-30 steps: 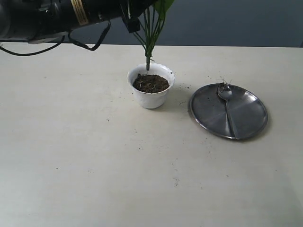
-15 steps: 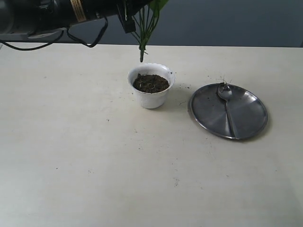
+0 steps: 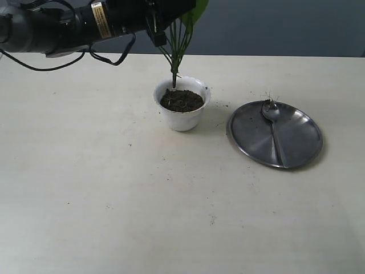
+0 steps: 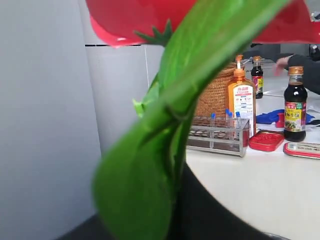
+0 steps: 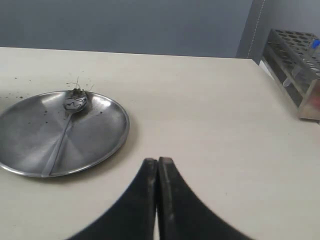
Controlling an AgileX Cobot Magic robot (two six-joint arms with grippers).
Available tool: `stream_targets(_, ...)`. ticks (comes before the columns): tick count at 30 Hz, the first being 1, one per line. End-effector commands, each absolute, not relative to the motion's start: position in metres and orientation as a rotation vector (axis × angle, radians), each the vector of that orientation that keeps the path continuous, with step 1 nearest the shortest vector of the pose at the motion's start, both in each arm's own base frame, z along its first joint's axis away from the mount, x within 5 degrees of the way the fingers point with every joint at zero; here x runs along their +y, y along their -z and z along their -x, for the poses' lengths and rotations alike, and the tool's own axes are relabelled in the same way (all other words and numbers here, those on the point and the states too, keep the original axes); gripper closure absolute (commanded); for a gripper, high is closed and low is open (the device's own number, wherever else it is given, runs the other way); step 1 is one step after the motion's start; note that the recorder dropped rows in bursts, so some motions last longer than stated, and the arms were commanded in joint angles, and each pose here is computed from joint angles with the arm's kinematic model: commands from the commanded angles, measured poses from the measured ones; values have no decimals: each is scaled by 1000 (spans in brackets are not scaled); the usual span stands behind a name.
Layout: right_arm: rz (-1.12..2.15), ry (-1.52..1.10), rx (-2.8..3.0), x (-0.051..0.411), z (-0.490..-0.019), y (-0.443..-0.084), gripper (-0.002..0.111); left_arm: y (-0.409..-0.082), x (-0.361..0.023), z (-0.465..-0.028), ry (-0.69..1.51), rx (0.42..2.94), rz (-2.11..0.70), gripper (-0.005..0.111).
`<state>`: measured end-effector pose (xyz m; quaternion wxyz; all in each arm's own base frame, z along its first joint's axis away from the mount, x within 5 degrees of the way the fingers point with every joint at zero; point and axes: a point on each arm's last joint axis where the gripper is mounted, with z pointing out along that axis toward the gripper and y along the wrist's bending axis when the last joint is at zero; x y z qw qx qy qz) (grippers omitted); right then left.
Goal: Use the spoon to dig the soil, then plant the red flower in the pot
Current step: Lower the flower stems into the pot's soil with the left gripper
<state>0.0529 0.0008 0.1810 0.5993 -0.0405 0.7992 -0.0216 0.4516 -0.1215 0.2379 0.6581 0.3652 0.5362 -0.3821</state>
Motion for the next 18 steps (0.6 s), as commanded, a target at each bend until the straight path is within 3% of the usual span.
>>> stream_targets(1, 95, 58, 1845, 0, -53, -180, 108, -243, -123, -453, 907, 1201, -755, 106)
stream_targets(8, 95, 58, 1845, 0, -53, -180, 108, -244, -146, -447, 966, 1191, -760, 106)
stream_targets(18, 95, 58, 1845, 0, -53, -180, 108, -227, -129, -456, 963, 1244, -723, 106)
